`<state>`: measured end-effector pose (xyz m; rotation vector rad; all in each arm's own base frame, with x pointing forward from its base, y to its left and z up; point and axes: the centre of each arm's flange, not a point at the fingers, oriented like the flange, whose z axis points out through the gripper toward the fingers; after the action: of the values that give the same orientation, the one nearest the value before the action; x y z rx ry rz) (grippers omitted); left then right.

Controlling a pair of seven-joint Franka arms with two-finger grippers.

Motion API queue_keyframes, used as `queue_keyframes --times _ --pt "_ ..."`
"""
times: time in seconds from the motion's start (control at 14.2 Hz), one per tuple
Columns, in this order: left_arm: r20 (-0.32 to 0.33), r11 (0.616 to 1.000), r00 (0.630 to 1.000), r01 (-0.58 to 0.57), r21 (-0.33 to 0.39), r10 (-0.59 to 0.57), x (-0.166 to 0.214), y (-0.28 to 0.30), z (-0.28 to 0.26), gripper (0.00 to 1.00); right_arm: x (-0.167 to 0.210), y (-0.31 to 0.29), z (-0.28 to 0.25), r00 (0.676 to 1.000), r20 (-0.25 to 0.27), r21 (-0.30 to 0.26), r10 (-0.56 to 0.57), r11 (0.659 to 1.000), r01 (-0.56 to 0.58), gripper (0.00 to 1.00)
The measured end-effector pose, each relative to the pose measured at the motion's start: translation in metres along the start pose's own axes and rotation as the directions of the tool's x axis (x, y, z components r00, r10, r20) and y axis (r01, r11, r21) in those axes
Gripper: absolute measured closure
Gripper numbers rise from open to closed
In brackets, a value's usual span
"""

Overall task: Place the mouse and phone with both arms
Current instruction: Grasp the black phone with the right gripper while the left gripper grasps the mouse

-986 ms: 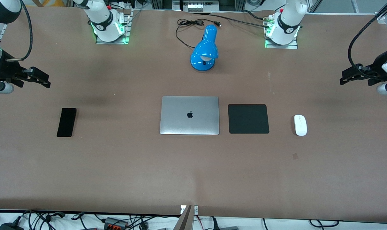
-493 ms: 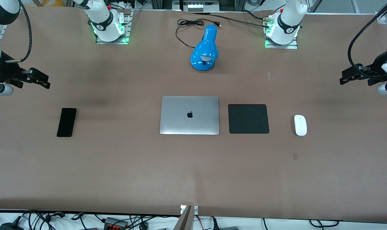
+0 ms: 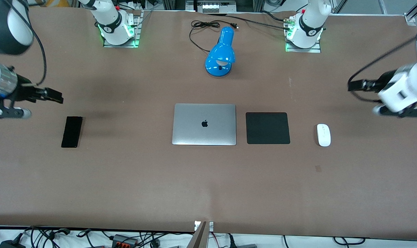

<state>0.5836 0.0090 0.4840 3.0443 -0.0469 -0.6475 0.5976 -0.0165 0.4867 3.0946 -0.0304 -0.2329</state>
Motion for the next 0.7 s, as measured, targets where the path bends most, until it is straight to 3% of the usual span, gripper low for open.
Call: queue_keyframes --times 0.14,0.35,0.56,0.7 --pt "-0.019 1.000 1.000 0.002 0.004 -0.002 0.028 -0.002 0.031 0.00 0.017 0.001 0.027 1.000 0.002 -0.025 -0.002 1.000 0.002 0.00" --pt "-0.156 1.000 0.988 -0.005 0.014 0.007 0.061 -0.009 0.086 0.00 0.038 0.016 0.074 1.000 0.020 -0.034 0.020 0.999 -0.019 0.00" --pt "-0.312 0.999 0.950 -0.015 0.035 0.026 0.079 -0.013 0.166 0.00 0.054 0.055 0.137 0.996 0.048 -0.030 0.078 0.997 -0.077 0.00" --pt "-0.383 0.997 0.921 -0.046 0.060 0.065 0.080 -0.014 0.204 0.00 0.062 0.082 0.177 0.992 0.055 -0.025 0.117 0.993 -0.116 0.00"
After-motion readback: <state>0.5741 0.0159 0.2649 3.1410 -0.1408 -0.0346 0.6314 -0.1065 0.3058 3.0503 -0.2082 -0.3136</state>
